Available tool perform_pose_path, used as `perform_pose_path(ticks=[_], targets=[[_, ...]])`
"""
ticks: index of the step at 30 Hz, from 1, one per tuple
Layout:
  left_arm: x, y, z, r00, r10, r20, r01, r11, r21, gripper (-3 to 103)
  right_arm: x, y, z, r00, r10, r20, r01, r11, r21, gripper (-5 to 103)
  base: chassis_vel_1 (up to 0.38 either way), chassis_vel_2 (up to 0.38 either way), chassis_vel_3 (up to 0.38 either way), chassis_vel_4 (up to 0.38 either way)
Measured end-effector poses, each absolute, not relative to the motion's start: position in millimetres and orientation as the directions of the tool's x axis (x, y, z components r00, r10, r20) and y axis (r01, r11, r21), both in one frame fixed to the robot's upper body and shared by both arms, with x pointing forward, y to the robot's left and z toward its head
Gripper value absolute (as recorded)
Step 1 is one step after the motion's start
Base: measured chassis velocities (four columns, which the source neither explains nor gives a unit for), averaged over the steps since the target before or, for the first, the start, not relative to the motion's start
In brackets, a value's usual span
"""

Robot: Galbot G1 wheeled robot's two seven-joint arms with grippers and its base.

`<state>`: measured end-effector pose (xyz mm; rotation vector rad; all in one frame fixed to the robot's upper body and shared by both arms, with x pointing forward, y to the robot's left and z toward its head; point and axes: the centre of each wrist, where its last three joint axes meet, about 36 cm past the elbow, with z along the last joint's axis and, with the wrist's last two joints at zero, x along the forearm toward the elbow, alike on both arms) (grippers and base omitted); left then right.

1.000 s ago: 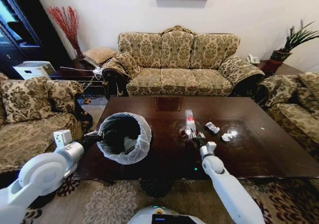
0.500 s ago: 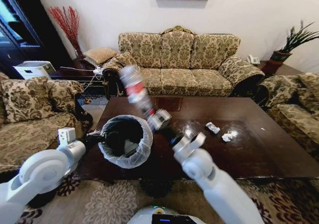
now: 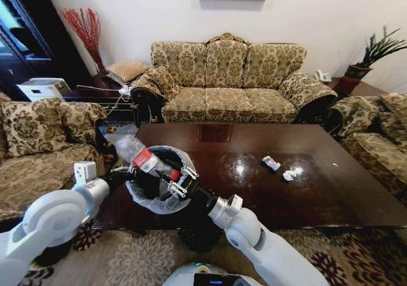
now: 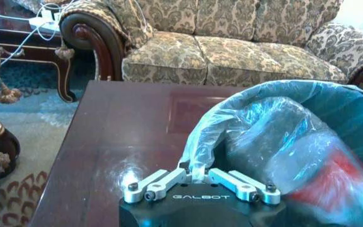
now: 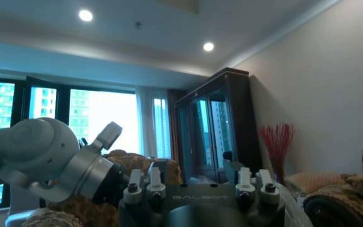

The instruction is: Move to the front of the table and place the trash on the table into the trash bin.

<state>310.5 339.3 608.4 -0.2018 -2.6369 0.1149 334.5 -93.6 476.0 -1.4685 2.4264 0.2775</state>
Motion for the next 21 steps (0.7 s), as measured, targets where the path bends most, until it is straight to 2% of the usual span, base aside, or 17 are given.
perform_pose_path(ticks=[2, 4, 5, 6, 7, 8, 9, 10, 11, 12, 14, 15, 16, 17, 18, 21], targets=[[311, 341, 608, -0.87, 0.161, 0.466, 0.118, 0.986, -0.12, 0, 335, -97, 476, -0.446, -0.82, -0.358, -0.88, 0.475, 0.008, 69, 0.0, 0.0, 0.0, 0.0], [311, 341, 607, -0.87, 0.159, 0.467, 0.116, 0.986, -0.12, 0, 335, -98, 477, -0.451, -0.813, -0.368, -0.876, 0.482, 0.01, 69, 0.0, 0.0, 0.0, 0.0], [312, 342, 606, -0.871, 0.155, 0.467, 0.11, 0.986, -0.123, 0, 335, -102, 481, -0.472, -0.792, -0.388, -0.863, 0.506, 0.018, 75, 0.0, 0.0, 0.0, 0.0], [312, 342, 606, -0.871, 0.155, 0.467, 0.11, 0.986, -0.123, 0, 335, -102, 481, -0.472, -0.792, -0.388, -0.863, 0.506, 0.018, 75, 0.0, 0.0, 0.0, 0.0], [312, 344, 605, -0.872, 0.148, 0.466, 0.1, 0.987, -0.127, 0, 334, -109, 485, -0.525, -0.744, -0.414, -0.828, 0.558, 0.047, 85, 0.0, 0.0, 0.0, 0.0], [311, 345, 603, -0.874, 0.143, 0.465, 0.092, 0.987, -0.131, 0, 336, -119, 483, -0.598, -0.677, -0.43, -0.773, 0.628, 0.087, 91, 0.0, 0.0, 0.0, 0.0], [310, 345, 602, -0.874, 0.141, 0.464, 0.088, 0.987, -0.134, 0, 338, -126, 482, -0.638, -0.641, -0.427, -0.74, 0.664, 0.107, 91, 0.0, 0.0, 0.0, 0.0], [309, 346, 601, -0.875, 0.139, 0.463, 0.084, 0.987, -0.137, 0, 343, -142, 476, -0.718, -0.571, -0.398, -0.664, 0.734, 0.145, 95, 0.0, 0.0, 0.0, 0.0], [309, 346, 601, -0.875, 0.139, 0.463, 0.084, 0.987, -0.137, 0, 343, -142, 476, -0.718, -0.571, -0.398, -0.664, 0.734, 0.145, 95, 0.0, 0.0, 0.0, 0.0], [309, 346, 601, -0.877, 0.137, 0.461, 0.082, 0.987, -0.139, 0, 350, -167, 461, -0.831, -0.463, -0.309, -0.533, 0.821, 0.203, 99, 0.0, 0.0, 0.0, 0.0], [309, 346, 601, -0.878, 0.138, 0.458, 0.081, 0.987, -0.142, 0, 361, -207, 438, -0.94, -0.305, -0.153, -0.337, 0.899, 0.279, 100, 0.0, 0.0, 0.0, 0.0], [309, 346, 601, -0.878, 0.138, 0.458, 0.081, 0.987, -0.142, 0, 361, -207, 438, -0.94, -0.305, -0.153, -0.337, 0.899, 0.279, 100, 0.0, 0.0, 0.0, 0.0], [309, 346, 601, -0.879, 0.137, 0.456, 0.079, 0.986, -0.144, 0, 371, -235, 422, -0.974, -0.213, -0.074, -0.225, 0.927, 0.3, 100, 0.0, 0.0, 0.0, 0.0], [308, 346, 600, -0.88, 0.137, 0.456, 0.078, 0.986, -0.145, 0, 377, -250, 413, -0.985, -0.168, -0.045, -0.173, 0.94, 0.293, 100, 0.0, 0.0, 0.0, 0.0], [308, 346, 600, -0.88, 0.137, 0.456, 0.078, 0.986, -0.145, 0, 377, -250, 413, -0.985, -0.168, -0.045, -0.173, 0.94, 0.293, 100, 0.0, 0.0, 0.0, 0.0], [308, 346, 599, -0.879, 0.136, 0.456, 0.074, 0.986, -0.151, 0, 395, -290, 382, -0.998, -0.055, 0.008, -0.051, 0.968, 0.247, 100, -0.048, -0.041, 0.062, 0.051]])
